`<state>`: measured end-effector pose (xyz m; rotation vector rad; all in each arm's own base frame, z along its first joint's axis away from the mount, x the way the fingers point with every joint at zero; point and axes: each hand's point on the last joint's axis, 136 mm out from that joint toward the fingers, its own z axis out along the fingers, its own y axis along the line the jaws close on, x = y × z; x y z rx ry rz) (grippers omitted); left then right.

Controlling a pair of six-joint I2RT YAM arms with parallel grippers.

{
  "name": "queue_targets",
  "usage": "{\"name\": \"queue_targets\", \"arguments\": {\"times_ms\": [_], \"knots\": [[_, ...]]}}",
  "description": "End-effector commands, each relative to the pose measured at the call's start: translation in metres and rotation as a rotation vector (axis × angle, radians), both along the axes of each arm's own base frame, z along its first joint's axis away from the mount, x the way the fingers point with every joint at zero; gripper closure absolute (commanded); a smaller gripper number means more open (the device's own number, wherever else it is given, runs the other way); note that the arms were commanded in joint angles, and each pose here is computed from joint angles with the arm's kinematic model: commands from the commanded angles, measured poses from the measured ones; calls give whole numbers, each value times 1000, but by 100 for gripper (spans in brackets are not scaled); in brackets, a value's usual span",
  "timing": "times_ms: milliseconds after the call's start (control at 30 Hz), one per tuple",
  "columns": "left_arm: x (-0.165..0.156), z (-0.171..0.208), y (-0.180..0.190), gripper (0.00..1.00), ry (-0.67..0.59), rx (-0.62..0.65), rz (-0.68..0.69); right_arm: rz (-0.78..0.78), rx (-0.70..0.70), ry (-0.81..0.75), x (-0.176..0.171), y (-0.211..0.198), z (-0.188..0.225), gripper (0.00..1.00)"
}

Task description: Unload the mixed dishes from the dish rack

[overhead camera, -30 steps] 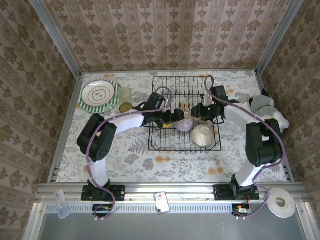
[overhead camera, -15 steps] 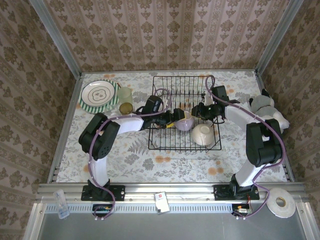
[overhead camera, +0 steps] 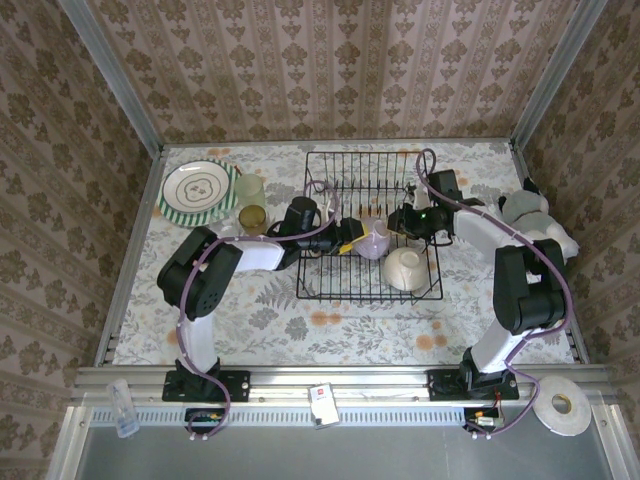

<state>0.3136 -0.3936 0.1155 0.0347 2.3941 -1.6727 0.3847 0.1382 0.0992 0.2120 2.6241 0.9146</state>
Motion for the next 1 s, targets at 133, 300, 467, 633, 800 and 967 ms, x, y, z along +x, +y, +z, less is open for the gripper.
{"name": "queue_targets", "arguments": {"times_ms": [133,300,467,633,800,967], "knots": [[-3,34,-32,53,-58,-143,-57,-61,-135,135,-18,-22,-30,77],[-2,21,-47,62,-39,-168,-68,-55,-139,132,-17,-22,-26,77],[-3,20,-52,74,-34,-189,-71,-54,-151,126,-18,-24,-22,77],[-5,24,-53,88,-47,-197,-77,-57,-154,111,-17,-25,-15,78],[-2,22,-52,98,-50,-192,-71,-61,-160,88,-12,-26,-5,77],[1,23,-55,100,-56,-198,-71,-61,-169,86,-13,-27,2,77]]}}
